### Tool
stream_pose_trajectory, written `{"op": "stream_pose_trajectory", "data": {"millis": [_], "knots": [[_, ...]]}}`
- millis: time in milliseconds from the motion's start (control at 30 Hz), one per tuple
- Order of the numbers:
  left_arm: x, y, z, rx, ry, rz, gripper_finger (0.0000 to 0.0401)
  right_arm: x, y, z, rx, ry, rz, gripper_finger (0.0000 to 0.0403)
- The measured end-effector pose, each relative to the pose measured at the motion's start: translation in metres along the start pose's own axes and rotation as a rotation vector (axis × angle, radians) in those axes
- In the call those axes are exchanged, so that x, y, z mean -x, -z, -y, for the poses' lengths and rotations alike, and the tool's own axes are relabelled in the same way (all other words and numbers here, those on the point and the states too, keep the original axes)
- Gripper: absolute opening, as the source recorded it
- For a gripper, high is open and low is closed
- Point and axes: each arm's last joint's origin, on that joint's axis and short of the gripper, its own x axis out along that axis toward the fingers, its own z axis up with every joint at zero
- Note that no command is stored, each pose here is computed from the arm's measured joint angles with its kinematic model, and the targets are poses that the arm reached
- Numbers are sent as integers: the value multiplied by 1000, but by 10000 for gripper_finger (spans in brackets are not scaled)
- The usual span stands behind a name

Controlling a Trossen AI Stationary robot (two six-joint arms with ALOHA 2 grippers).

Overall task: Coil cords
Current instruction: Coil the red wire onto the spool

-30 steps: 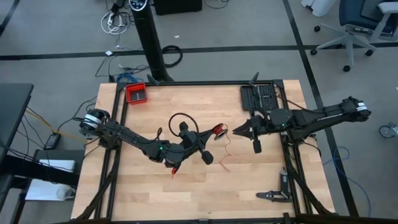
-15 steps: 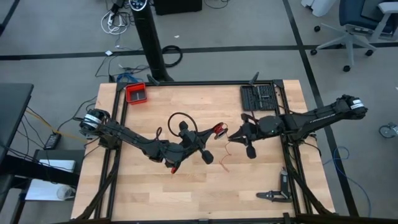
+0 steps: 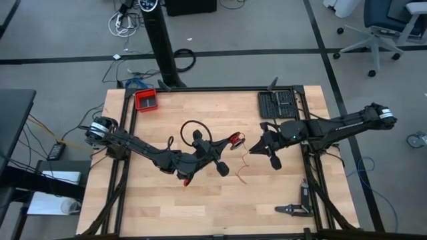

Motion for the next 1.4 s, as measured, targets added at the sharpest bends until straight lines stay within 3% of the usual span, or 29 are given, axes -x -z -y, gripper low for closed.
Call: {"op": "stream_pose_trajectory", "data": {"millis": [933,1400], "knots": [[0,-1,0,12,7,5,1,-16,-7,-3,-1,-59,72,31],[1,-2,1,24,8,13,1,-16,-8,-5,19,-69,81,2]]}}
